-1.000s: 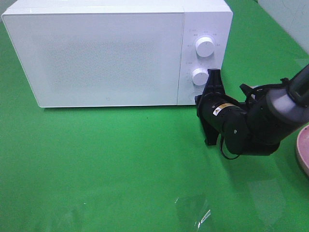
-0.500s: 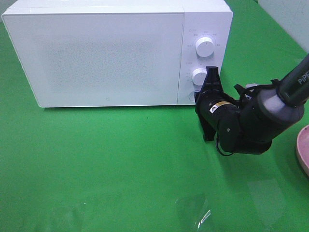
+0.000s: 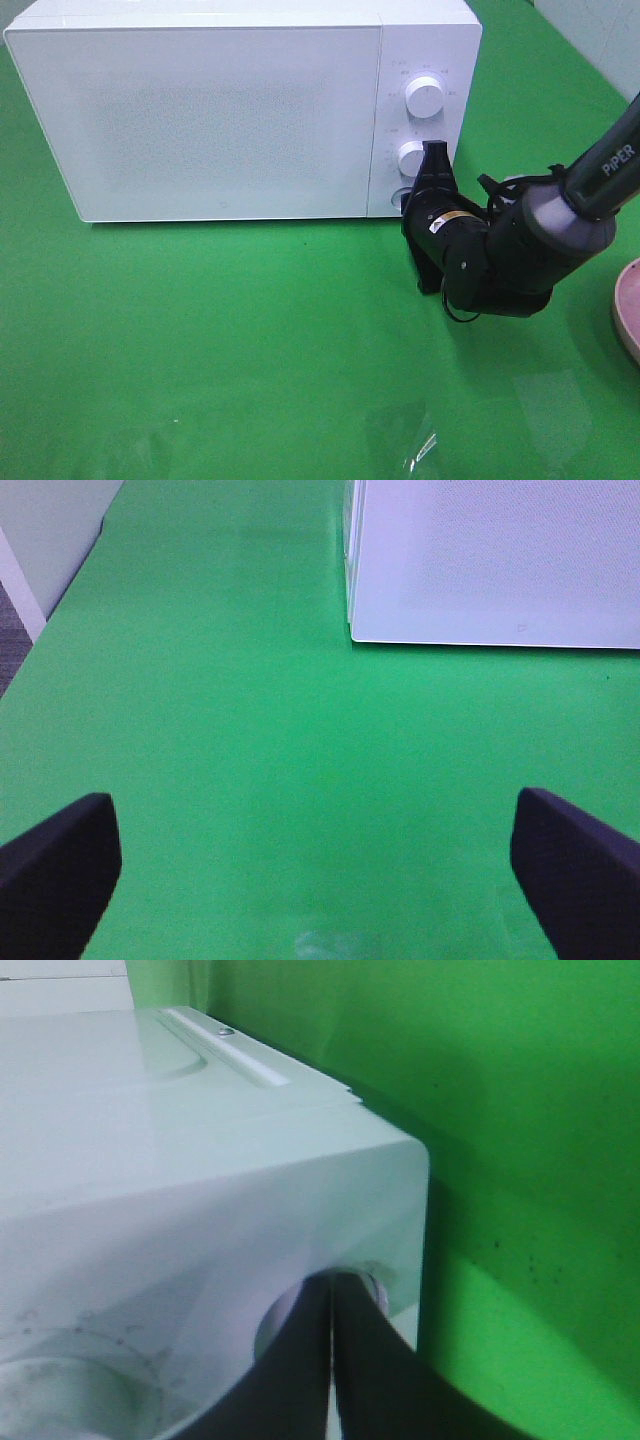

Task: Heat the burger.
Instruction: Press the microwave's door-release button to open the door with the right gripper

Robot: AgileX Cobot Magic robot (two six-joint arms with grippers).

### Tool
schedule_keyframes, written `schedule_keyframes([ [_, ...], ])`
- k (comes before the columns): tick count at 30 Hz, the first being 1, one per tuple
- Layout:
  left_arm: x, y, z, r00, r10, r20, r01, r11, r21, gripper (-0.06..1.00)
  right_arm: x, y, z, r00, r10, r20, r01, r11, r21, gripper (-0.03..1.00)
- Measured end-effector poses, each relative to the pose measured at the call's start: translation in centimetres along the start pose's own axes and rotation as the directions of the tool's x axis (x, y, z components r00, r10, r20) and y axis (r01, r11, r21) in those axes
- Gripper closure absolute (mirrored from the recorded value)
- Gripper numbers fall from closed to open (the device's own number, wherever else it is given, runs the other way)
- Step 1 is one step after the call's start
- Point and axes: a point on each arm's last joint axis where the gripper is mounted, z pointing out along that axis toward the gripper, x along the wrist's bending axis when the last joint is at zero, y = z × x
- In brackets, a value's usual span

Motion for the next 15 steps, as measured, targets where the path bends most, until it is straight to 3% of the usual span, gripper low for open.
schedule_keyframes([
  [15,0.00,0.00,0.00,1.000,0.000,0.000,0.000,1.000,0.000,-0.03,0.06,-0.16,-0.06,0.998,-0.024,-0.053,0.023,1.000,-0.011,0.97],
])
